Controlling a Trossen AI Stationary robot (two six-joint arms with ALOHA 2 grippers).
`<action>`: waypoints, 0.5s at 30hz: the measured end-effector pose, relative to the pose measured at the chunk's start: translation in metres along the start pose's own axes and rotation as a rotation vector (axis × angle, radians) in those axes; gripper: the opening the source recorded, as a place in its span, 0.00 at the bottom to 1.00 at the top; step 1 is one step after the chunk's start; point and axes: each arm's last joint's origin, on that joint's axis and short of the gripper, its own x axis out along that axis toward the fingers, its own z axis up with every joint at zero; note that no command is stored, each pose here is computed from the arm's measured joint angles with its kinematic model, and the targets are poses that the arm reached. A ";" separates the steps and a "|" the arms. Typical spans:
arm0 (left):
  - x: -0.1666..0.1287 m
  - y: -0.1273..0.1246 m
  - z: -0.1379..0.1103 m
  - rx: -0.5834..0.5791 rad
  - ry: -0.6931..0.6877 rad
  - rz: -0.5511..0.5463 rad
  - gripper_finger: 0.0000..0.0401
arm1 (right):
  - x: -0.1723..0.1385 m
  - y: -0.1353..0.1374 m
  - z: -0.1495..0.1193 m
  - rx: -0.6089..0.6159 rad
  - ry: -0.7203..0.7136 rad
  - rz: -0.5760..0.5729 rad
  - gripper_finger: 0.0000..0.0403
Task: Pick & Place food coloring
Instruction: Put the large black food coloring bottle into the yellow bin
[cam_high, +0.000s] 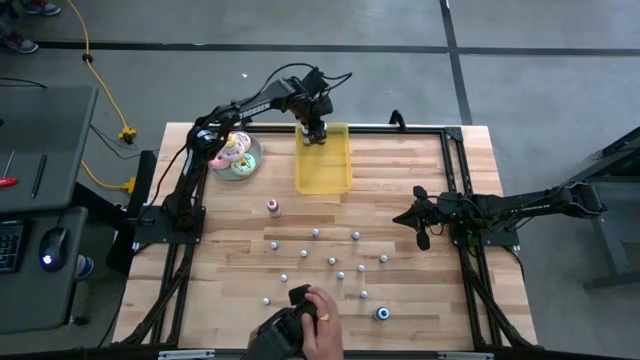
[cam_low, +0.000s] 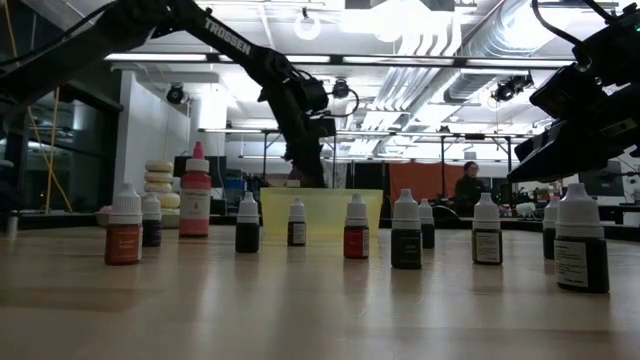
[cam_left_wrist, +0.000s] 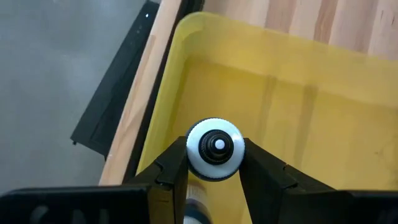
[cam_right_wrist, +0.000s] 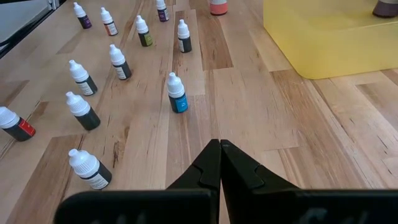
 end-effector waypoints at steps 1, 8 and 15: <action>0.003 0.000 -0.001 -0.001 0.005 -0.002 0.27 | 0.000 0.000 0.000 0.000 -0.001 0.000 0.00; 0.008 0.001 -0.002 0.000 0.012 0.003 0.27 | 0.000 0.000 0.000 0.000 -0.001 0.000 0.00; 0.008 0.004 -0.004 -0.008 0.018 0.001 0.27 | 0.000 0.000 0.000 0.000 -0.001 0.000 0.00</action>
